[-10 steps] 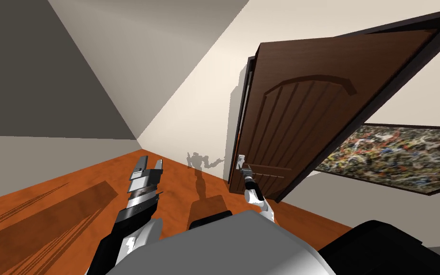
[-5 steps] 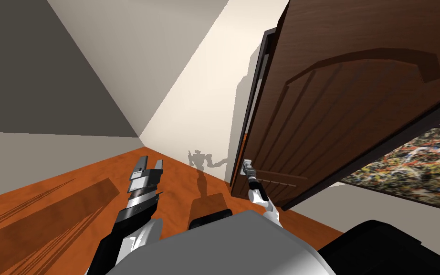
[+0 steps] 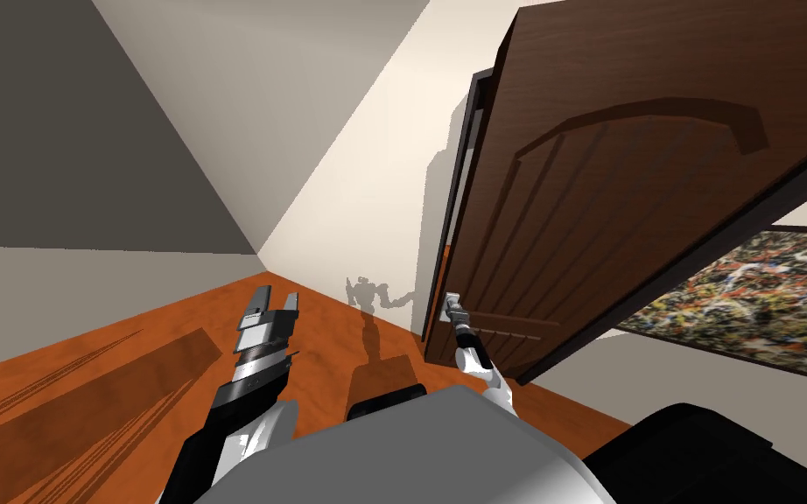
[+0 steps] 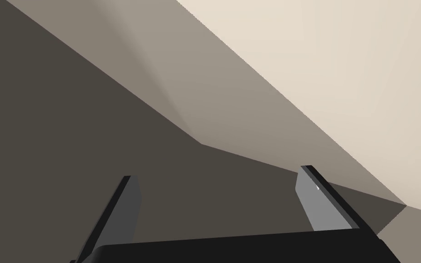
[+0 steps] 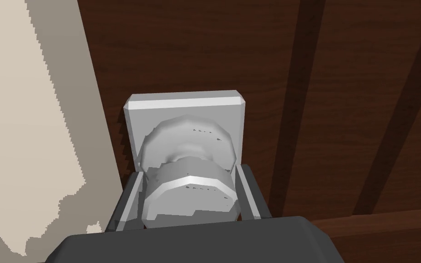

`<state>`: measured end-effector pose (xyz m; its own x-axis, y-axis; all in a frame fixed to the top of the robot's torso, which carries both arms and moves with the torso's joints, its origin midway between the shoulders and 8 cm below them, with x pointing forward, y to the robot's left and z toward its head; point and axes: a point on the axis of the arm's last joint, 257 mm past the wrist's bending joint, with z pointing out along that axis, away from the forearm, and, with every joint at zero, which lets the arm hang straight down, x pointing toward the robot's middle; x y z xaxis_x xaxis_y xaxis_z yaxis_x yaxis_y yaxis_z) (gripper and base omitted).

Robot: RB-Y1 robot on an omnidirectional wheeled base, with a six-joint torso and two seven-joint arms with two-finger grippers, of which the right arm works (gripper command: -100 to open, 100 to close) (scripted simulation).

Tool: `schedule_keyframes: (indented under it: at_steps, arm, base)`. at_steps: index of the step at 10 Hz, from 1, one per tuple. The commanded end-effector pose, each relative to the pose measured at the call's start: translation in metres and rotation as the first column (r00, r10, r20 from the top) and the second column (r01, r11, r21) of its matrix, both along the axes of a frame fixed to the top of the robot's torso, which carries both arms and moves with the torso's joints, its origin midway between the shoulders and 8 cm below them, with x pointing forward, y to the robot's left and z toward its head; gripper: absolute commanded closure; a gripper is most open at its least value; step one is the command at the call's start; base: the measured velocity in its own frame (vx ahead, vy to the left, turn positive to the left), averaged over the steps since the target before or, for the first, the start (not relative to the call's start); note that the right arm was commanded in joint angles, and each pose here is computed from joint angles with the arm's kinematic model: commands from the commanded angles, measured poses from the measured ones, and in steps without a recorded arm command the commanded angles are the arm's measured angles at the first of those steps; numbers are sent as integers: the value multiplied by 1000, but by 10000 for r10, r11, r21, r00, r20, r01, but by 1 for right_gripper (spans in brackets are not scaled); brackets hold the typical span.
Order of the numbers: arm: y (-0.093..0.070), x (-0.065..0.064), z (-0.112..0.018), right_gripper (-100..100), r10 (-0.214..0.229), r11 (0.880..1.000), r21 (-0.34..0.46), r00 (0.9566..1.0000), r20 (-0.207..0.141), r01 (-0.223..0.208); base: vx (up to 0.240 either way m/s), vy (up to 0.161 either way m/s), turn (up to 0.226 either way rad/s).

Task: Pull the door open

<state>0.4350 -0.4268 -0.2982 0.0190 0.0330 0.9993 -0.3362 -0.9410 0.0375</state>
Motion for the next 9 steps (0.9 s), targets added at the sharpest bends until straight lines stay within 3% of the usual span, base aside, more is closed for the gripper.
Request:
schedule_keyframes:
  at_steps: [1, 9]
  arm:
    - [0, -2, 1, 100, 129, 9999, 37, 9999, 44, -130]
    - [2, -16, 2, 100, 873, 9956, 312, 9960, 187, -879]
  base:
    - [-140, -28, 142]
    - [-250, -56, 189]
